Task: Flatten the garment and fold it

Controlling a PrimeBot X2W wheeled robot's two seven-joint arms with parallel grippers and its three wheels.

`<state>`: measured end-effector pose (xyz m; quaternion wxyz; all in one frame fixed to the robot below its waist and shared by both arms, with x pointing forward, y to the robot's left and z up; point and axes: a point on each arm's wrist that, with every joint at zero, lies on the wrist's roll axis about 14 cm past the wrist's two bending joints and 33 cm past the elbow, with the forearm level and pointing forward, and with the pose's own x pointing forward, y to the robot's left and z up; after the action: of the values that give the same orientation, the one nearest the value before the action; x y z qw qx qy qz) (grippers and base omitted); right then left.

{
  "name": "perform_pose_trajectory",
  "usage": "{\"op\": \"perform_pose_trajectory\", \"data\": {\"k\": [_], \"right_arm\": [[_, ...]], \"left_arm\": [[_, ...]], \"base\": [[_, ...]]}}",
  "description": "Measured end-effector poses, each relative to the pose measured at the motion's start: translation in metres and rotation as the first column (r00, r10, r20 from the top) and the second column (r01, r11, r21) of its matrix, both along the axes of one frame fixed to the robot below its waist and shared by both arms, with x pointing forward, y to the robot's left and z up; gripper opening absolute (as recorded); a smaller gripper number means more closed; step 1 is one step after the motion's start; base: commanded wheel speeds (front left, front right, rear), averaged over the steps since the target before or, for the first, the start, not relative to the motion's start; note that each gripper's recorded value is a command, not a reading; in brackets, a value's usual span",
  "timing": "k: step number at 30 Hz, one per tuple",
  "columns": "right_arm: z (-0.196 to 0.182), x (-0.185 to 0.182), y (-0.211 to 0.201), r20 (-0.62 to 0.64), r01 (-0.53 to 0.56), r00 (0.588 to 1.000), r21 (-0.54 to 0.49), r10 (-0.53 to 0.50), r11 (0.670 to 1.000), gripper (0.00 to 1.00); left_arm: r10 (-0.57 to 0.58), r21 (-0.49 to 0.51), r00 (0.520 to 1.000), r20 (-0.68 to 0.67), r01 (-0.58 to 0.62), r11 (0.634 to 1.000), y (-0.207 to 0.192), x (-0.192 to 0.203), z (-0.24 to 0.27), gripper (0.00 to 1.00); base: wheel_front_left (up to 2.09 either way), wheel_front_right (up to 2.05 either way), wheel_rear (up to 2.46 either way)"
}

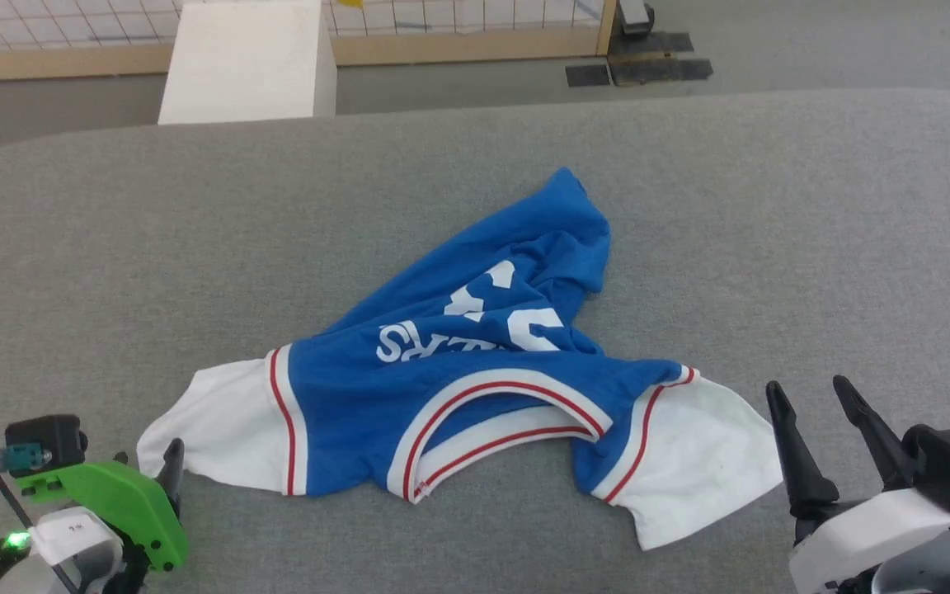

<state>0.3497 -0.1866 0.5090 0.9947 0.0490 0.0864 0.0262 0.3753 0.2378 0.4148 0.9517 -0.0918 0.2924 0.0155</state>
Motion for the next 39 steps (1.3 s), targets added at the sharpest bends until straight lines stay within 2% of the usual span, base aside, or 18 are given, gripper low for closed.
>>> {"op": "perform_pose_trajectory", "data": {"k": [7, 14, 20, 32, 33, 34, 35, 39], "right_arm": [[0.01, -0.005, 0.006, 0.024, -0.02, 1.0, -0.003, 0.02, 1.0, 1.0], [0.009, -0.005, 0.009, 0.015, -0.03, 0.999, -0.003, 0.03, 1.0, 1.0], [-0.002, -0.003, 0.007, -0.019, -0.021, 1.0, -0.002, 0.021, 1.0, 1.0], [-0.022, 0.002, -0.01, -0.083, 0.034, 0.996, -0.008, -0.035, 0.999, 1.0], [-0.023, 0.002, -0.012, -0.085, 0.038, 0.996, -0.008, -0.039, 0.999, 1.0], [-0.024, 0.003, -0.013, -0.087, 0.041, 0.995, -0.009, -0.042, 0.999, 1.0], [-0.024, 0.003, -0.014, -0.088, 0.045, 0.995, -0.011, -0.046, 0.999, 1.0], [-0.024, 0.004, -0.019, -0.087, 0.056, 0.995, -0.017, -0.057, 0.998, 1.0]], "left_arm": [[-0.09, 0.037, 0.996, -0.006, 0.09, 0.995, 0.005, -0.003, 0.028, 1.0], [-0.218, 0.076, 0.959, -0.182, 0.235, 0.969, 0.005, -0.002, 0.026, 1.0], [-0.237, 0.025, 0.913, -0.332, 0.26, 0.965, 0.005, 0.001, 0.0, 1.0], [-0.267, -0.078, 0.842, -0.469, 0.261, 0.962, -0.007, 0.013, -0.048, 1.0], [-0.268, -0.085, 0.838, -0.476, 0.259, 0.962, -0.008, 0.014, -0.051, 0.76], [-0.271, -0.09, 0.835, -0.479, 0.26, 0.961, -0.009, 0.015, -0.053, 0.2], [-0.273, -0.097, 0.832, -0.482, 0.259, 0.961, -0.01, 0.016, -0.055, 0.0], [-0.282, -0.133, 0.839, -0.466, 0.248, 0.96, -0.017, 0.021, -0.057, 0.0]], "base": [[0.0, 0.0, 0.0], [0.0, 0.0, 0.0], [0.0, 0.0, 0.0], [0.0, 0.0, 0.0], [0.0, 0.0, 0.0], [0.0, 0.0, 0.0], [0.0, 0.0, 0.0], [0.0, 0.0, 0.0]]}}
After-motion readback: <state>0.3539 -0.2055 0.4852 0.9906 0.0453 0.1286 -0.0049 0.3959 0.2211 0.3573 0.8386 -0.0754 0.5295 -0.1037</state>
